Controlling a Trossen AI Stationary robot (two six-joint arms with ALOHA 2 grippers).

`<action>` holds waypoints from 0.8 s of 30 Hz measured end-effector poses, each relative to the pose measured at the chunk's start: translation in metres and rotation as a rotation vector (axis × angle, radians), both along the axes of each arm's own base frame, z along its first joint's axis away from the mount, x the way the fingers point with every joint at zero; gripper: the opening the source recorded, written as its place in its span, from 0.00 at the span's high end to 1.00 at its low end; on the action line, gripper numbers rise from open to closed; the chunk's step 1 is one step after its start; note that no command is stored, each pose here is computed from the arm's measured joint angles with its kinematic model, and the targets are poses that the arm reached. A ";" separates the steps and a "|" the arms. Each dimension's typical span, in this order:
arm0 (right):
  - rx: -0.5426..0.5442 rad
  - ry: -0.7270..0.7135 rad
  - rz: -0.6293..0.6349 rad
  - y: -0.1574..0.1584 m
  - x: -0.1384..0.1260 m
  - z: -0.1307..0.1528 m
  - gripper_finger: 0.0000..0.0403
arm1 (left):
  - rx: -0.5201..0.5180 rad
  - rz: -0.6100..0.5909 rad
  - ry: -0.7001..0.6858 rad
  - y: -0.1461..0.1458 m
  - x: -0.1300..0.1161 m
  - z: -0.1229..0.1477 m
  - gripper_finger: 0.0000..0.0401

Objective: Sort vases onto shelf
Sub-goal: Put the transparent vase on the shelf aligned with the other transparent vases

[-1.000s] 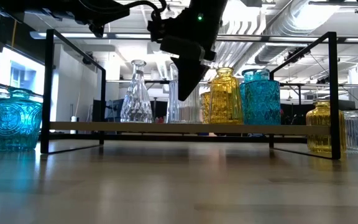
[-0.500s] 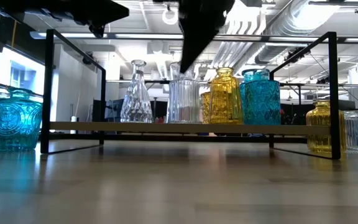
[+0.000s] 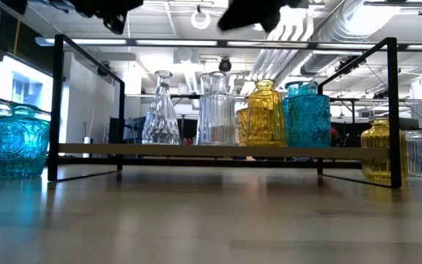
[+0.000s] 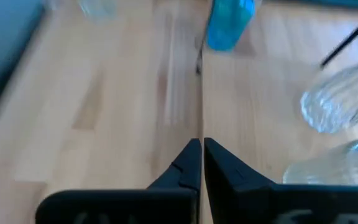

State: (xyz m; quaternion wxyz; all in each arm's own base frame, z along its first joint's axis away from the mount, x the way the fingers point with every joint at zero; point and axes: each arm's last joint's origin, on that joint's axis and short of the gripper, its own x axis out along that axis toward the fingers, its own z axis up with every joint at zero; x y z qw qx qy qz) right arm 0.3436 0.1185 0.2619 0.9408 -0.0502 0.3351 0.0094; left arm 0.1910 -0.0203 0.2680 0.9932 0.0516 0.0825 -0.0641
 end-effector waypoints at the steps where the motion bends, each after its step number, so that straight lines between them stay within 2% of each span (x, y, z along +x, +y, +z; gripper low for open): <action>1: 0.011 -0.041 0.004 0.000 -0.008 0.004 1.00 | 0.017 0.002 0.009 -0.003 0.000 0.003 1.00; 6: -0.020 -0.134 -0.034 -0.005 -0.044 0.009 1.00 | 0.059 -0.018 0.108 -0.020 -0.004 0.023 1.00; 13: -0.083 -0.185 -0.054 -0.009 -0.073 0.007 1.00 | 0.010 -0.064 0.340 -0.044 -0.012 0.052 1.00; 20: -0.118 -0.175 -0.060 -0.012 -0.076 -0.001 1.00 | -0.073 -0.107 0.739 -0.080 -0.019 0.064 1.00; 24: -0.132 -0.172 -0.069 -0.013 -0.076 -0.003 1.00 | -0.208 -0.050 0.956 -0.098 -0.024 0.065 0.99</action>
